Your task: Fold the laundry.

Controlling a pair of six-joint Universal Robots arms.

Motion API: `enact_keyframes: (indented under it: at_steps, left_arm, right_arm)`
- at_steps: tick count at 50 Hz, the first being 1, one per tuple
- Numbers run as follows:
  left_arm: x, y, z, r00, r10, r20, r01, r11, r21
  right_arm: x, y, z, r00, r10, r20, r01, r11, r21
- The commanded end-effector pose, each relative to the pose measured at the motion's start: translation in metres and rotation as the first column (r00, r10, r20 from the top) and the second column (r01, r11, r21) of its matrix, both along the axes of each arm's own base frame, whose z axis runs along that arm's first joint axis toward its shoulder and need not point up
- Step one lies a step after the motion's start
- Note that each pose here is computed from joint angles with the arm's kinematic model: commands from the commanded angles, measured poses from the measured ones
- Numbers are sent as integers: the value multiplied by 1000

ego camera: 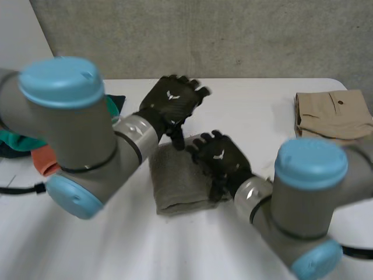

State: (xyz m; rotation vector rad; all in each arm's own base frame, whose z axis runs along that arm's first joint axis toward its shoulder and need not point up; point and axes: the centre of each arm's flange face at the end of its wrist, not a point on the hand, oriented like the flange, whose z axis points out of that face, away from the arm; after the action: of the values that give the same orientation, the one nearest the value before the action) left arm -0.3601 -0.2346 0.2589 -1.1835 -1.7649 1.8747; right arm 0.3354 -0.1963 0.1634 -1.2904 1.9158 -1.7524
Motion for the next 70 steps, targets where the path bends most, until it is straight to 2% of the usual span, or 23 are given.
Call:
enact_keyframes:
  at_steps: [1,7,21,29,34,38,43,47,48,51,56,60,65,70]
  left_arm:
    - [-1,10,15,979,-201,-37,204,975,92]
    - [0,11,8,976,-215,-28,217,966,140]
    - [0,11,7,977,-211,-30,213,966,146]
    - [1,10,9,978,-208,-32,210,967,143]
    - [4,6,10,980,-196,-33,199,970,138]
    - [7,0,17,982,-182,-42,186,976,117]
    - [8,-4,30,983,-173,-63,177,981,74]
    - [10,-4,43,981,-171,-92,176,983,51]
    - [10,-3,47,980,-171,-104,176,983,43]
    - [10,-3,49,977,-173,-123,179,983,43]
    - [9,-1,46,977,-174,-122,182,982,54]
    - [8,-1,43,977,-175,-119,183,981,61]
    - [8,0,36,978,-176,-109,185,979,81]
    - [8,1,28,980,-174,-99,184,977,103]
  right_arm:
    - [4,14,-39,998,24,-60,-27,998,-51]
    - [12,5,-52,999,20,-48,-23,996,-81]
    - [32,-20,-58,1000,31,-3,-31,990,-138]
    - [50,-32,-63,996,89,21,-85,986,-144]
    - [51,-51,-44,996,64,67,-50,980,-193]
    - [39,-89,-13,991,1,132,34,964,-263]
    - [10,-143,38,956,-71,285,176,916,-360]
    - [-20,-183,75,897,-85,434,295,847,-442]
    - [-39,-202,88,871,-92,482,346,812,-470]
    - [-80,-235,105,840,-134,526,437,742,-509]
    - [-144,-285,95,832,-214,513,501,687,-527]
    - [-182,-319,65,847,-249,470,495,691,-526]
    - [-238,-355,-1,873,-293,389,463,747,-477]
    - [-278,-362,-53,879,-335,339,455,798,-394]
